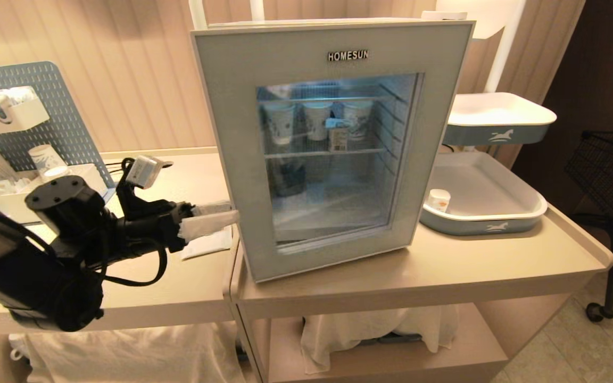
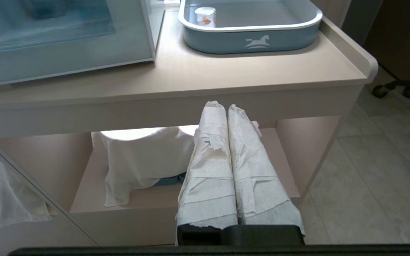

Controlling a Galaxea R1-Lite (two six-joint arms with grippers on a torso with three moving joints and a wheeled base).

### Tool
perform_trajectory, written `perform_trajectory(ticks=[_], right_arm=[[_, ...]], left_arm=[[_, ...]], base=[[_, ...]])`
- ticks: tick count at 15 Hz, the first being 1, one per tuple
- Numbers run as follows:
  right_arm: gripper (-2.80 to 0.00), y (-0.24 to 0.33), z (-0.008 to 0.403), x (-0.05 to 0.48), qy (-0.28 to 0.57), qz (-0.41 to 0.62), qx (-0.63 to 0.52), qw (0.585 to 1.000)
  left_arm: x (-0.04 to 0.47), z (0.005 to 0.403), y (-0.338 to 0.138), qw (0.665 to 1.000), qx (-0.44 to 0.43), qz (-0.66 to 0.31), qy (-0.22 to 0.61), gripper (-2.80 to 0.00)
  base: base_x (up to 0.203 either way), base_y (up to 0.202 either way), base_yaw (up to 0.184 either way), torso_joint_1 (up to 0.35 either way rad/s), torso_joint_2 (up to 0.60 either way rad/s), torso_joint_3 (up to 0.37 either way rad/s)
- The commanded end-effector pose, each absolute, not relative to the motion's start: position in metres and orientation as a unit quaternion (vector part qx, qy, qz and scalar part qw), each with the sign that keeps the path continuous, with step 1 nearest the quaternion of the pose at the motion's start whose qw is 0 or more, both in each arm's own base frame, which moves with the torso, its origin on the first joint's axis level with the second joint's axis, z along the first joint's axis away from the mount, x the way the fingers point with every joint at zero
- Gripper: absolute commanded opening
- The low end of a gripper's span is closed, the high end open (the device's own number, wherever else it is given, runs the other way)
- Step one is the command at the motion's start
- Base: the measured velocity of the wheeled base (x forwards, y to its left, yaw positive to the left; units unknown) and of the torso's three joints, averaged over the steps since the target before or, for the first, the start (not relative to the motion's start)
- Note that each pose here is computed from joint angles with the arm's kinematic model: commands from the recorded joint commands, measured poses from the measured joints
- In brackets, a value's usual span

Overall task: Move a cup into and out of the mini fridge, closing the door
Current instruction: Open the freezer door

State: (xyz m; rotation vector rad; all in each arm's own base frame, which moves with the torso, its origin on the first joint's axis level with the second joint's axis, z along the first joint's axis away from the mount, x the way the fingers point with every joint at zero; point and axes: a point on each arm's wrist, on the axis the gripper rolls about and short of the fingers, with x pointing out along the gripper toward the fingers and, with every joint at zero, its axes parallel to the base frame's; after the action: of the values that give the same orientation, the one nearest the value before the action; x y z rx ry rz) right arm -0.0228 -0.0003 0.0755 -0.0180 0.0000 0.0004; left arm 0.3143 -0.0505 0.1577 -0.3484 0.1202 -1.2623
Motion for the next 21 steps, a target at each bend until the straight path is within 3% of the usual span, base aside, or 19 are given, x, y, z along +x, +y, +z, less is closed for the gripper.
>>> perform_trajectory(ticks=[1, 4, 7, 8, 15, 21], right_arm=[[-2.80, 0.000, 0.076, -0.023, 0.001, 0.000, -0.009, 1.000], [-2.80, 0.000, 0.076, -0.023, 0.001, 0.000, -0.009, 1.000], [-2.80, 0.000, 0.076, -0.023, 0.001, 0.000, -0.009, 1.000], [-2.80, 0.000, 0.076, -0.023, 0.001, 0.000, -0.009, 1.000], [-2.80, 0.000, 0.076, -0.023, 0.001, 0.000, -0.008, 1.000], [-2.80, 0.000, 0.075, -0.023, 0.002, 0.000, -0.008, 1.000]], left_arm=[[0.279, 0.177, -0.047, 0.791, -0.152, -0.591, 0.041, 0.00], [0.230, 0.191, -0.041, 0.793, -0.146, -0.591, 0.029, 0.00], [0.228, 0.182, -0.014, 0.825, -0.169, -0.538, 0.042, 0.00], [0.232, 0.174, -0.005, 0.834, -0.179, -0.520, 0.052, -2.80], [0.303, 0.127, 0.018, 0.846, -0.211, -0.480, 0.093, -2.80], [0.329, 0.113, -0.033, 0.803, -0.210, -0.544, 0.121, -2.80]], base=[[0.000, 0.000, 0.000, 0.000, 0.00, 0.000], [0.000, 0.000, 0.000, 0.000, 0.00, 0.000], [0.000, 0.000, 0.000, 0.000, 0.00, 0.000], [0.000, 0.000, 0.000, 0.000, 0.00, 0.000], [0.000, 0.000, 0.000, 0.000, 0.00, 0.000], [0.000, 0.000, 0.000, 0.000, 0.00, 0.000]])
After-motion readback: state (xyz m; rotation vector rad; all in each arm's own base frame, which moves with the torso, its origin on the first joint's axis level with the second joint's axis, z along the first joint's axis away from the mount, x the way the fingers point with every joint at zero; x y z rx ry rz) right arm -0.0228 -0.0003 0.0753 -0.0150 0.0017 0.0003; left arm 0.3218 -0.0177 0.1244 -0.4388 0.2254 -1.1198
